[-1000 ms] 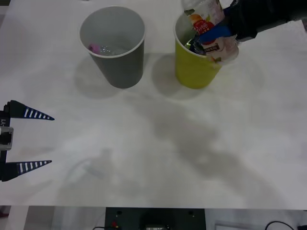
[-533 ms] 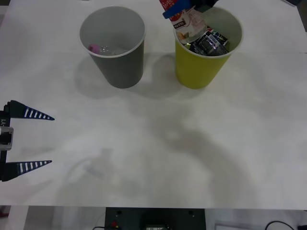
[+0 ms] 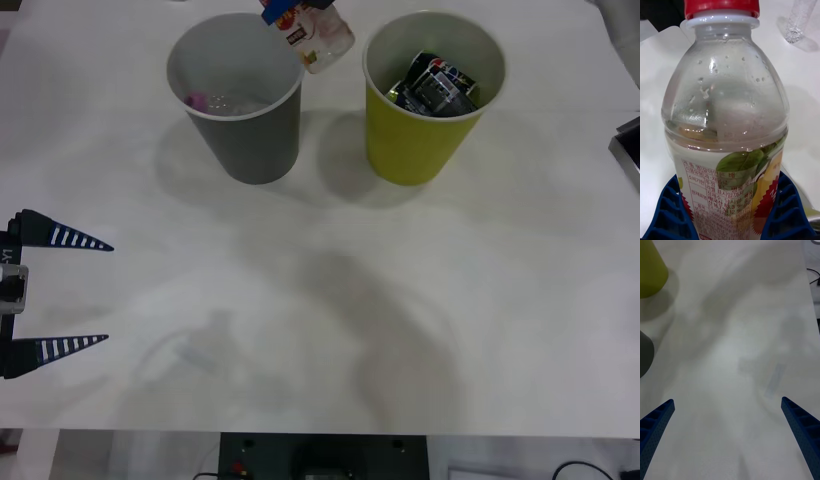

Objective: Put the can into the green bin and the plastic bottle into the gray bin

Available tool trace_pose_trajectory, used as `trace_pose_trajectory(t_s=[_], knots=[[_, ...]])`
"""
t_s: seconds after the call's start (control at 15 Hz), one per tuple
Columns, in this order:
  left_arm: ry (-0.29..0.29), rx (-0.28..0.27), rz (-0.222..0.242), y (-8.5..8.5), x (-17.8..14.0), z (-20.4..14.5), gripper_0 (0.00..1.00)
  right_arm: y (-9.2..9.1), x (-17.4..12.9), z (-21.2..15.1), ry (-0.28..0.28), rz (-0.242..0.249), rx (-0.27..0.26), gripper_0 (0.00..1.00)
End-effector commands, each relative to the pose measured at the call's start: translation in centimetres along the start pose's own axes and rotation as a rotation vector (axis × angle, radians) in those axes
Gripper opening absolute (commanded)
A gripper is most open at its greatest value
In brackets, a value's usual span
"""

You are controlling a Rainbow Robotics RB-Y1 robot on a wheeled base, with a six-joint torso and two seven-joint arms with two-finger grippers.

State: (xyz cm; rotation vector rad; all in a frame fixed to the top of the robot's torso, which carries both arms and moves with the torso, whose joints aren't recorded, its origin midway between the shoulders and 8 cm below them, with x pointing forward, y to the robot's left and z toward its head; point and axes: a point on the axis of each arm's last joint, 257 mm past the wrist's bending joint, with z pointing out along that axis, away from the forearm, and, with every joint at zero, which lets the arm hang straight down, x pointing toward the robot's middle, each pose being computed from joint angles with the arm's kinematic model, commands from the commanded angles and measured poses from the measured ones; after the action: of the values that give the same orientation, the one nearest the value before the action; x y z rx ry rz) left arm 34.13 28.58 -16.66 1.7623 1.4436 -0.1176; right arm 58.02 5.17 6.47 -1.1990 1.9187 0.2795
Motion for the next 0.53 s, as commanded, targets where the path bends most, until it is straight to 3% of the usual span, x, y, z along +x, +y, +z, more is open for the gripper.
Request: trace_pose_trajectory(t_s=[0.07,0.27,0.47,0.53], knots=[[0.0,0.0,0.0,0.0,0.0,0.0,0.98,1.5,-2.4,2.7,-0.023,-0.026,0.013,0.0],[0.0,0.0,0.0,0.0,0.0,0.0,0.97,2.5,-4.0,4.7,-0.061,-0.021,0.018,0.0],[0.0,0.0,0.0,0.0,0.0,0.0,0.98,3.1,-4.4,5.3,-0.066,-0.051,0.023,0.0],[0.0,0.0,0.0,0.0,0.0,0.0,0.98,3.1,-4.4,5.3,-0.066,-0.06,0.023,0.09]])
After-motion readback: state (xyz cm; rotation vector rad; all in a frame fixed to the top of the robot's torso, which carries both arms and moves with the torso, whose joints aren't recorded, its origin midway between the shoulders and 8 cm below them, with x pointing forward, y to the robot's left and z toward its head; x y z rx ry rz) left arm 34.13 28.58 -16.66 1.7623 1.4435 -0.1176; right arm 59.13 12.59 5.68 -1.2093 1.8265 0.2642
